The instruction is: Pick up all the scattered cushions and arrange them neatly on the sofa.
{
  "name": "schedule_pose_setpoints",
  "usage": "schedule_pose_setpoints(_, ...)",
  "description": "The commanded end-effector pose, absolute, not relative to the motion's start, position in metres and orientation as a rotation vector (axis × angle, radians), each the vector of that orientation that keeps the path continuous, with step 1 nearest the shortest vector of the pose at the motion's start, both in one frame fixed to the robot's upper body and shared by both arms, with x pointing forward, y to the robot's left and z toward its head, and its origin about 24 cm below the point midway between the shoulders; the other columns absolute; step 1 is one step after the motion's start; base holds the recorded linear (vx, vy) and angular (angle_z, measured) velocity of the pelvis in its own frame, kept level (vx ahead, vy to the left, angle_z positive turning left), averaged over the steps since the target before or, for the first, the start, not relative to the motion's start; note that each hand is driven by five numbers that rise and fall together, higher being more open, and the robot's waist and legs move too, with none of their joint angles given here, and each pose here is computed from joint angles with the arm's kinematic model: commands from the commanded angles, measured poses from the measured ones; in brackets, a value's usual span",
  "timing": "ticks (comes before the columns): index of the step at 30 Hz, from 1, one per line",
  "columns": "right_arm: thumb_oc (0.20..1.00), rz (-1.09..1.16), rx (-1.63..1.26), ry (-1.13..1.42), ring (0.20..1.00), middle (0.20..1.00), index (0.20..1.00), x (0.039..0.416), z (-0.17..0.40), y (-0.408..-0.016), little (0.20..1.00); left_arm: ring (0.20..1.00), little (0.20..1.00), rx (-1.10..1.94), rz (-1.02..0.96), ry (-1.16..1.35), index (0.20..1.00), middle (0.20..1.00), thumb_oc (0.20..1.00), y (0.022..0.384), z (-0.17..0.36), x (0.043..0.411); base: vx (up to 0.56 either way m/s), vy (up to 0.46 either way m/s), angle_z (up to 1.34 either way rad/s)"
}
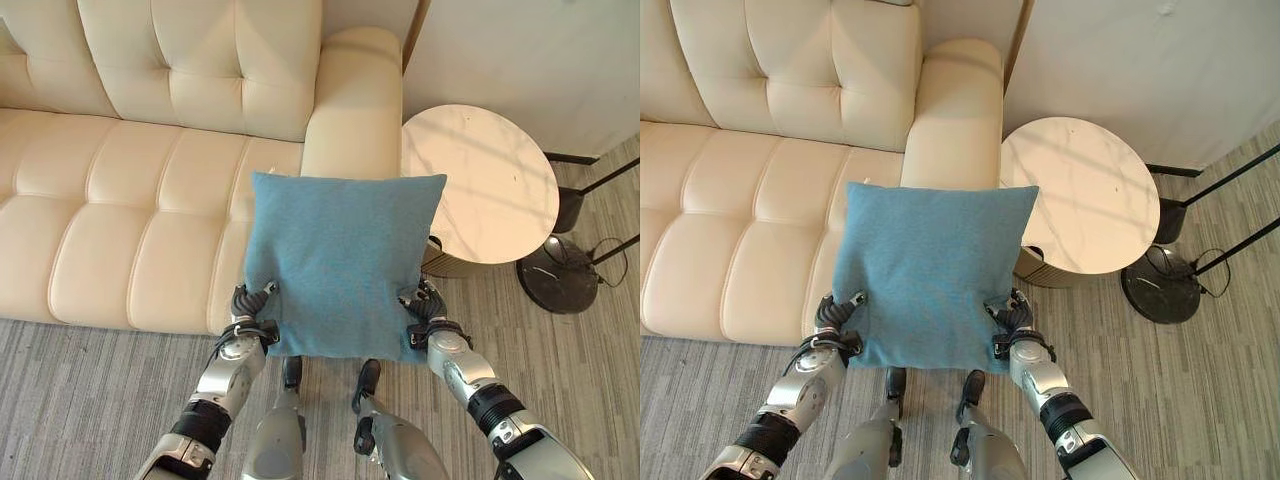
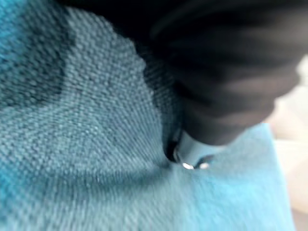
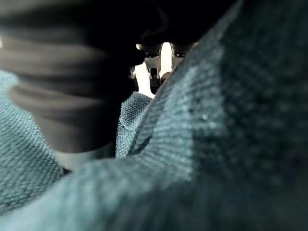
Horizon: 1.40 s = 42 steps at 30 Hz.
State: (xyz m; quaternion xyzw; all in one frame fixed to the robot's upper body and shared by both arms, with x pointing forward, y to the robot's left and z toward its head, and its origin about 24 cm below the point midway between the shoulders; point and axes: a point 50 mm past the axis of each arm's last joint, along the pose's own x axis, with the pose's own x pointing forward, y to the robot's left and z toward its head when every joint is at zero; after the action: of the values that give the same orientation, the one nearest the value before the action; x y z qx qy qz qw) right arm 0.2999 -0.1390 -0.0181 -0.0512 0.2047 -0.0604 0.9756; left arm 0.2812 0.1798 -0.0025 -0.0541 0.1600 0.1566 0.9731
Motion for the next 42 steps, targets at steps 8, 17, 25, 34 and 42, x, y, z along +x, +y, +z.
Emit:
schedule_pose_setpoints(8, 0.2, 0.125, -0.008, 0.241, 0.2, 0.2, 0.2, 0.297, 0.012, -0.061, 0.2, 0.2, 0.2, -0.172, 0.087, 0.179, 0.2, 0.2, 0.2, 0.117, 0.023, 0.28, 0.0, 0.0, 0.0)
schedule_pose_setpoints(17, 0.2, 0.155, 0.008, 0.16, 0.2, 0.2, 0.2, 0.298, 0.026, -0.059, 0.2, 0.2, 0.2, -0.156, 0.059, 0.126, 0.2, 0.2, 0.2, 0.114, 0.032, 0.279, 0.0, 0.0, 0.0)
schedule_pose_setpoints(25, 0.2, 0.158, 0.013, 0.143, 0.2, 0.2, 0.2, 0.294, 0.029, -0.064, 0.2, 0.2, 0.2, -0.158, 0.043, 0.134, 0.2, 0.2, 0.2, 0.115, 0.03, 0.274, -0.01, 0.011, 0.01)
schedule_pose_setpoints(34, 0.2, 0.19, 0.063, 0.084, 0.2, 0.2, 0.2, 0.288, 0.041, -0.076, 0.2, 0.2, 0.2, -0.21, 0.026, 0.074, 0.2, 0.2, 0.2, 0.126, 0.044, 0.268, -0.1, 0.028, -0.01)
schedule_pose_setpoints(42, 0.2, 0.22, 0.073, 0.058, 0.2, 0.2, 0.2, 0.273, 0.042, -0.09, 0.2, 0.2, 0.2, -0.228, 0.054, 0.09, 0.2, 0.2, 0.2, 0.145, 0.039, 0.25, -0.11, -0.139, 0.08)
